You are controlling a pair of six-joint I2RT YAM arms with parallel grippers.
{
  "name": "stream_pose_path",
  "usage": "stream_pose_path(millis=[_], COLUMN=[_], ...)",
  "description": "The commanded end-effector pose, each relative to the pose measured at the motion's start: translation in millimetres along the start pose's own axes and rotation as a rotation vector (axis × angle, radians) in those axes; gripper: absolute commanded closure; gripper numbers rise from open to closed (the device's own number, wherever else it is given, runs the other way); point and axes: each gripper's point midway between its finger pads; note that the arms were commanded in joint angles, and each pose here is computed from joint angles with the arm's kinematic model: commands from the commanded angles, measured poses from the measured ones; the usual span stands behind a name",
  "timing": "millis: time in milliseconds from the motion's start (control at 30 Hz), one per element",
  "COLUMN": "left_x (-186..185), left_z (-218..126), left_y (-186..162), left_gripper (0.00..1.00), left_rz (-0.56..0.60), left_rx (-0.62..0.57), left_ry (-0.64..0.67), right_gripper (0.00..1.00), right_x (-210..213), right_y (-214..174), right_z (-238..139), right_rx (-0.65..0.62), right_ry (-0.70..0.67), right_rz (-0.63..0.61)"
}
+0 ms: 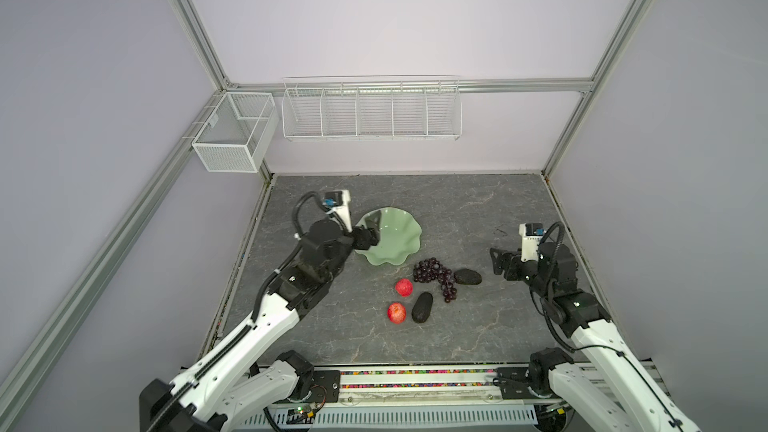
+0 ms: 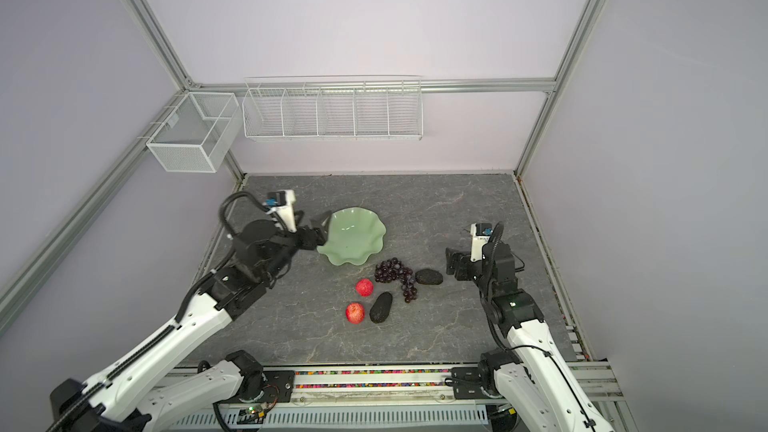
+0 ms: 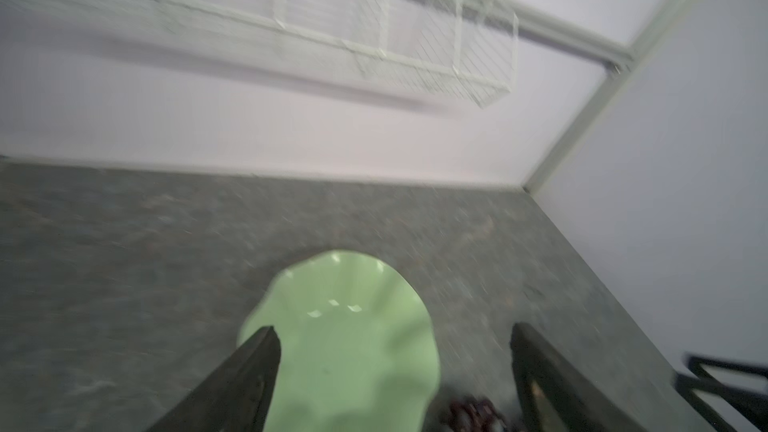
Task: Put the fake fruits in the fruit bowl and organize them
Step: 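Lower the left gripper onto the purple grapes and close on the stem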
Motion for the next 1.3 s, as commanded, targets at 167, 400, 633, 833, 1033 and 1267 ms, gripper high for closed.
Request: stream_pose_path(millis=[167,400,633,833,1033,1267], left_x=[-29.3,-32.2,-43.6,-44.2,-42.3,-33.1], left_z=[26.1,45.7,101.1,113.8,113.6,130.7], left_y=[-144.8,-175.9,-180.5,-205.3,-222.9,-239.4], left_gripper=[0.11,0.04,0.05,0.06,0.06,0.09], left_rz=[0.53,1.192,1.23,1.219,1.184,1.183], left_rx=[0.642,0.661,0.7,0.856,0.968,0.982], left_ry=[0.045,-0.289,-0.407,-0.474,-0.518,-0.504], right_gripper=[0.12,0.12,0.12,0.12,0.12,0.12], right_x=[71.1,89.8,89.2,83.3,90.8,91.8], right_y=[-37.9,-50.3,-68.7,-63.1,-56.8,-54.3], right_z=[-14.8,-24.5,-32.7,-48.4,-47.8,-47.7], right_rx=[0.114,0.127,0.115,0.083,0.082,0.079], right_ry=[0.311,0.392,0.388,0.362,0.403,0.407], right_rz=[0.056,0.062,0.088,0.031,0.017,0.001])
Point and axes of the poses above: each gripper's point midway between its finger pads, its own z axis out along the fingers, its own x axis along the line the jaws close on, y = z × x, and after that the axes turned 15 degrees about -z, right-handed
